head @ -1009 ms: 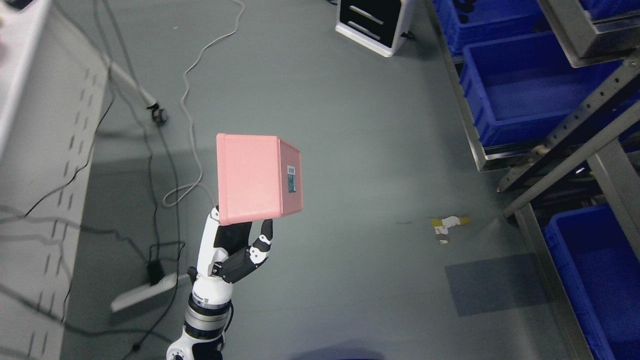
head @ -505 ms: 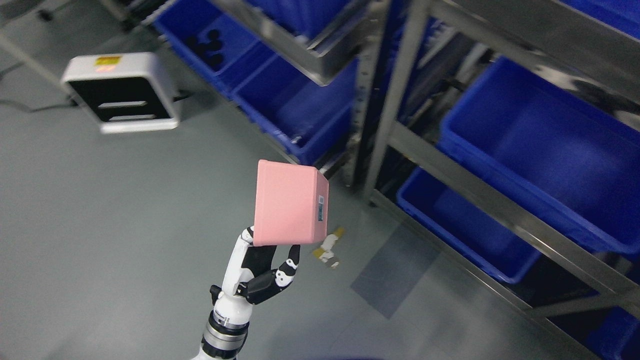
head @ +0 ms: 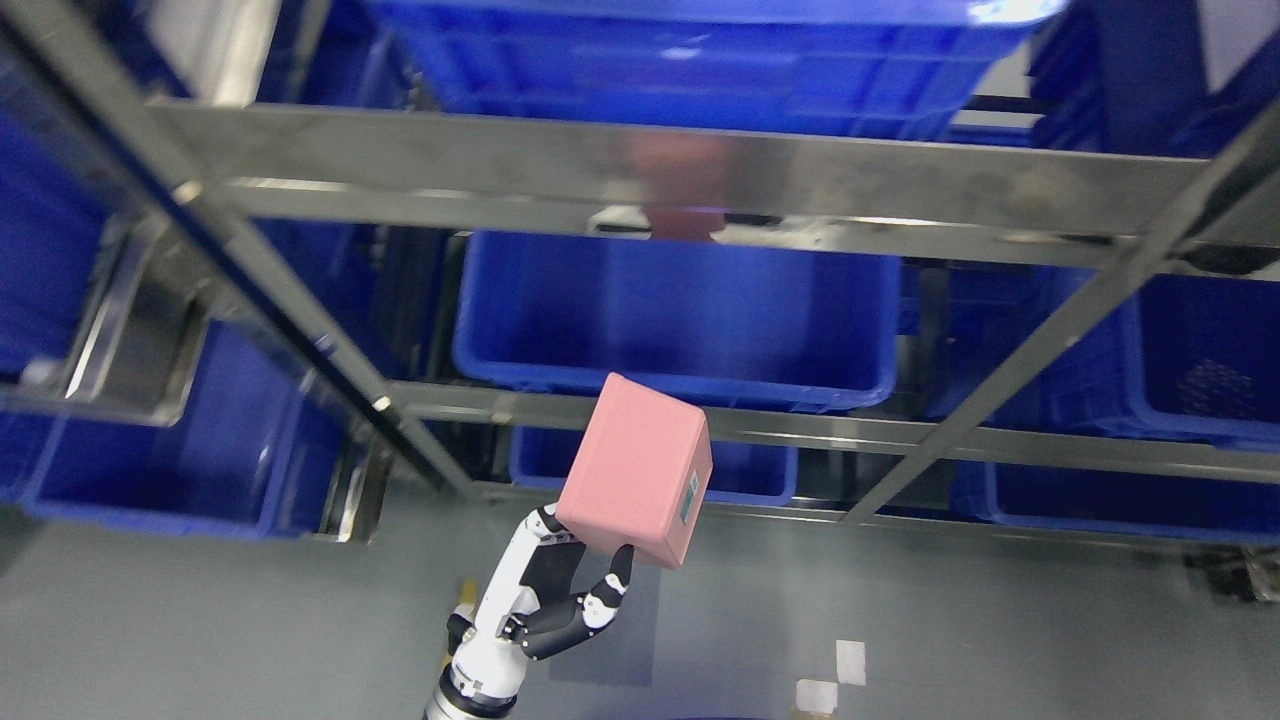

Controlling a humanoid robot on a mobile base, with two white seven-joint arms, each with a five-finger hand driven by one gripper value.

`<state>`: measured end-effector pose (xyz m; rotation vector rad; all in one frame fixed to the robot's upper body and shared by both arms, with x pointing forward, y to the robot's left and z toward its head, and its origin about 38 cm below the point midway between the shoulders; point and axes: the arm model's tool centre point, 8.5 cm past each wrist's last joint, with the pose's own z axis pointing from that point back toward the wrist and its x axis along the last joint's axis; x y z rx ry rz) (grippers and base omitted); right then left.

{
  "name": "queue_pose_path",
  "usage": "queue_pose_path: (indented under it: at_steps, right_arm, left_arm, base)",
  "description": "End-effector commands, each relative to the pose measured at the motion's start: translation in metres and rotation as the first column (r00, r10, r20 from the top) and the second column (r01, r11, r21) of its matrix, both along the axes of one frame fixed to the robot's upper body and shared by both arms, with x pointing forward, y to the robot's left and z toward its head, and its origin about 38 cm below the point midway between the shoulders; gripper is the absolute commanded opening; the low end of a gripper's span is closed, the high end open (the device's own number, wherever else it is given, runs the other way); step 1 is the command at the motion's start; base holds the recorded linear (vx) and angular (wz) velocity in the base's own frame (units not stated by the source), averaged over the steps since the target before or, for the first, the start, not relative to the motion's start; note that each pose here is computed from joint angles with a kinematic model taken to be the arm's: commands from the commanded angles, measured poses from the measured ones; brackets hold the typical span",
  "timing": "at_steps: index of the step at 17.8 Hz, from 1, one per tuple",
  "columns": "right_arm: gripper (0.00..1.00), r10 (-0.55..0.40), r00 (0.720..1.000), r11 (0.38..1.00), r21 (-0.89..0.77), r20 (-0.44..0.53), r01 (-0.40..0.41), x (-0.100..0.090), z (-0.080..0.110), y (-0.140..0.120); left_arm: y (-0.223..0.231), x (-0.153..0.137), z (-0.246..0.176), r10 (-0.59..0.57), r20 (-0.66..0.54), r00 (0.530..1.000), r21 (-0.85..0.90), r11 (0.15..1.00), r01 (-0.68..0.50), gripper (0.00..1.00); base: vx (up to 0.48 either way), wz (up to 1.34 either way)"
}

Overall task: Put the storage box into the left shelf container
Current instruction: 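Lower the pink box into the blue bin on the rack's lower shelf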

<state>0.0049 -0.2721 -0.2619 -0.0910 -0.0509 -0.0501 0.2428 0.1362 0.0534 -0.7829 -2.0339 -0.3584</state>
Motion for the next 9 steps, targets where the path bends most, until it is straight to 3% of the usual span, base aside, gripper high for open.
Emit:
queue_pose_path:
  at_steps: [1,5,9]
  right_arm:
    - [1.0,-0.019,1.0,1.0,-0.019,0.024,0.02,0.009,0.001,-0.012]
    - [1.0,-0.021,0.999,1.0,-0.018,0.025,0.021,0.009,0.001,-0.012]
    - [1.0,-0.019,1.0,1.0,-0.017,0.023,0.02,0.008,0.001,-0.012]
  left_arm:
    - [0.047,0.014,-0.005,0.124,0.003,0.992,0.057,0.991,-0.124,0.04]
    - [0.092,0.054,0.015,0.246,0.089,0.965,0.084,0.964,-0.254,0.04]
    - [0.11,0.098,0.022,0.258,0.029,0.966,0.192,0.947,-0.259,0.04]
  base:
    - [0.172,-0.62]
    - [0.152,-0.49]
    - [0.098,-0.31]
